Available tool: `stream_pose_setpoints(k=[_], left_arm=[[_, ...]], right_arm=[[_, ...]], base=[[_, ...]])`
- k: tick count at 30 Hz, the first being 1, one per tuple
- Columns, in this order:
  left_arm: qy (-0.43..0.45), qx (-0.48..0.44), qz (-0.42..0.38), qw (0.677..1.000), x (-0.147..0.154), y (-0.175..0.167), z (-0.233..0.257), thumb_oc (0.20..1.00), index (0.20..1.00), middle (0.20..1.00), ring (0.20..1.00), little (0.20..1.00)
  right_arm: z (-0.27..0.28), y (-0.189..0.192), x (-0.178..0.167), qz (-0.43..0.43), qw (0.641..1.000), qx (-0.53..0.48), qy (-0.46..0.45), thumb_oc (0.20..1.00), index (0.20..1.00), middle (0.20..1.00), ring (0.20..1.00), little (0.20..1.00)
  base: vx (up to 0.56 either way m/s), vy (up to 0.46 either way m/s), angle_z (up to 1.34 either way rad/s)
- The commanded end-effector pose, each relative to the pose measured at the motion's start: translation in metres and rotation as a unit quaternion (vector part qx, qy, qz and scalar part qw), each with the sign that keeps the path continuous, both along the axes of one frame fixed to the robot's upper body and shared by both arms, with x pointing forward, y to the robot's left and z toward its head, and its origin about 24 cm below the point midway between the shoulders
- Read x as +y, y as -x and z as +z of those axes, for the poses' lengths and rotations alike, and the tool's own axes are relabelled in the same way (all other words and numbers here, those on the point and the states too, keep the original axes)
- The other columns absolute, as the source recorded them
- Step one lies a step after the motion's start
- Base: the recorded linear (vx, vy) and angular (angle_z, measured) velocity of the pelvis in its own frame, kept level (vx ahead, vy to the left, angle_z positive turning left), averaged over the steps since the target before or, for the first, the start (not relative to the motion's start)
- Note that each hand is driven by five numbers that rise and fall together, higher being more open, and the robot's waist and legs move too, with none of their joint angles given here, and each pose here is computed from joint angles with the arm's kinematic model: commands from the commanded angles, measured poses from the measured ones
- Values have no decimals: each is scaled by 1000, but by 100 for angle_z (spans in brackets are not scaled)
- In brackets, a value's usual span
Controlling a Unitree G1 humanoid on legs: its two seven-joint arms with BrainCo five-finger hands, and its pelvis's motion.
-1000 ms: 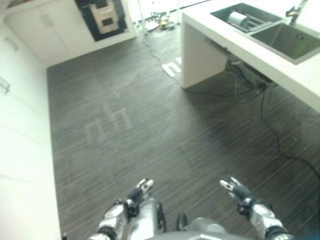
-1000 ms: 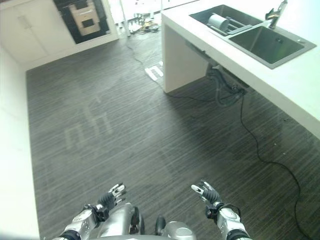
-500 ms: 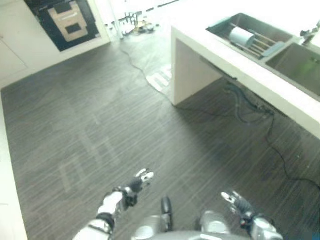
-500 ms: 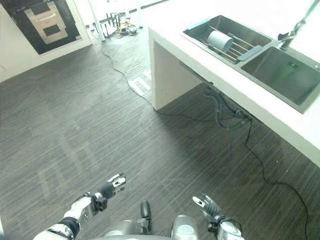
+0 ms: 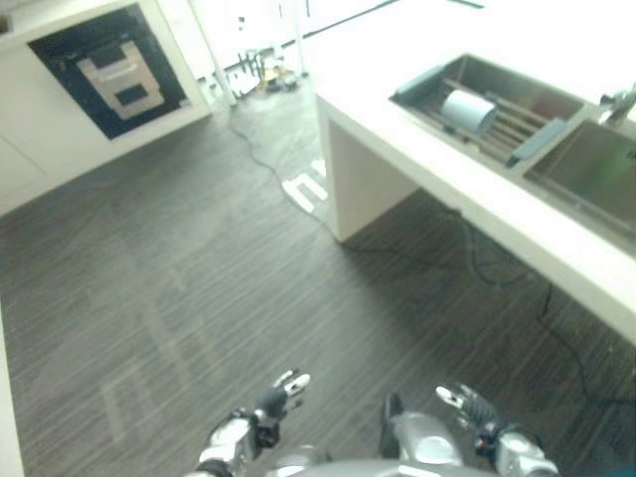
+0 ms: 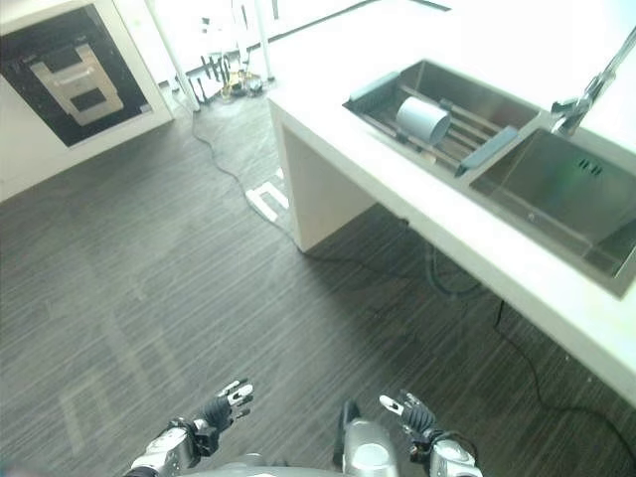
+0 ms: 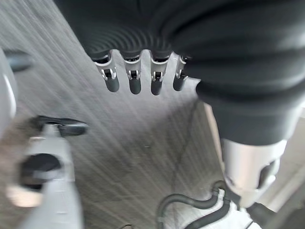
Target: Place the dishes in the dishwasher.
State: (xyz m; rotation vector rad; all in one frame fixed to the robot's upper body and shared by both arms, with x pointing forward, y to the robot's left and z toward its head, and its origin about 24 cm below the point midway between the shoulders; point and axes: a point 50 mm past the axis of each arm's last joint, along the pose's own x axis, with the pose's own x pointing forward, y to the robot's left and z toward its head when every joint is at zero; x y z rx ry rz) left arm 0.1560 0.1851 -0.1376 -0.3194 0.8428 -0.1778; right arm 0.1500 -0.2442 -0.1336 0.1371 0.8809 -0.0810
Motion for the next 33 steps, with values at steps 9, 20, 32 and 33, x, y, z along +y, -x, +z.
stream_pose_setpoints(k=[9,20,32,33], left_arm=[[15,-64,3,998,4,-32,18,1000,1000,1000,1000,1000],[-46,-61,-18,997,17,-35,19,1000,1000,1000,1000,1000],[-48,-43,96,993,46,-20,16,1000,1000,1000,1000,1000],[-46,-38,97,994,45,-18,14,1000,1000,1000,1000,1000]], right_arm=[[-6,26,-27,-27,995,83,52,1000,1000,1000,1000,1000],[-13,57,-33,-44,990,132,35,1000,1000,1000,1000,1000],[-13,50,-28,52,984,135,101,1000,1000,1000,1000,1000],[-14,52,-28,47,984,138,98,1000,1000,1000,1000,1000]], base=[[260,116,-54],[237,426,-42],[96,104,-61],[243,-221,30]])
